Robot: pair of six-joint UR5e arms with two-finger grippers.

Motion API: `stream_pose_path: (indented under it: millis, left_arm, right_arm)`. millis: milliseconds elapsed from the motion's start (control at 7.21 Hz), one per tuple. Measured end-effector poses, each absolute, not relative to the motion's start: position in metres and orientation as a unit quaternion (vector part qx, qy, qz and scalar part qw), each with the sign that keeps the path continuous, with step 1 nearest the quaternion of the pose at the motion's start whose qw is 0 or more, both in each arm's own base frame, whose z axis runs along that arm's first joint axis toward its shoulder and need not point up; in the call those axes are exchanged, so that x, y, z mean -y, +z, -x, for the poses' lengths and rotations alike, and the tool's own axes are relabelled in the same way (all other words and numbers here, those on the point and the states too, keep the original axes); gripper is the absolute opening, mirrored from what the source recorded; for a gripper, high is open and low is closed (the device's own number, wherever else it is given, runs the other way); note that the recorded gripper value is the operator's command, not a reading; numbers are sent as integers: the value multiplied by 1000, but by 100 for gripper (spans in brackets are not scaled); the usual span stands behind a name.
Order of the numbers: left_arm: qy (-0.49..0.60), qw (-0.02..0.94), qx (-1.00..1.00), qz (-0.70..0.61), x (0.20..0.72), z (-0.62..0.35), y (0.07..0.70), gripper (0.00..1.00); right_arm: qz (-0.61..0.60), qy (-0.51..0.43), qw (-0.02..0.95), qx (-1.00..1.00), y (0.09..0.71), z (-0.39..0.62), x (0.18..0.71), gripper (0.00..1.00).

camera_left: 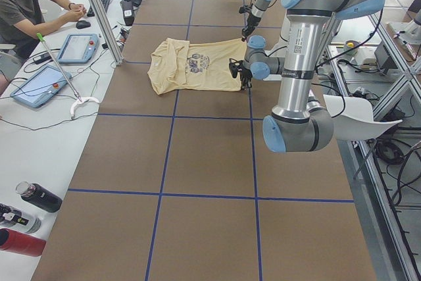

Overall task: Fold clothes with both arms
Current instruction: 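Grasp both hem corners with the left and right grippers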

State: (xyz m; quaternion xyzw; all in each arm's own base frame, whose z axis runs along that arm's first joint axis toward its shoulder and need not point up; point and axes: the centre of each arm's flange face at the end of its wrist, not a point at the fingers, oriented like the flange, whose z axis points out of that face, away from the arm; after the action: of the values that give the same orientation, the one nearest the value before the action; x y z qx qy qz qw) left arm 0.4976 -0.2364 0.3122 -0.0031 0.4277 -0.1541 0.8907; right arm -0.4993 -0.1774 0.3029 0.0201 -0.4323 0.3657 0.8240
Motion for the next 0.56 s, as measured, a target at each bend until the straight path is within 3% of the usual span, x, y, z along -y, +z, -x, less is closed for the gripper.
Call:
stream_pose_path:
  millis: [555]
  left_arm:
    - [-145,874,-463,27,223,-456,274,0]
  right_arm:
    - [0,360,823,439,280,472,174,0]
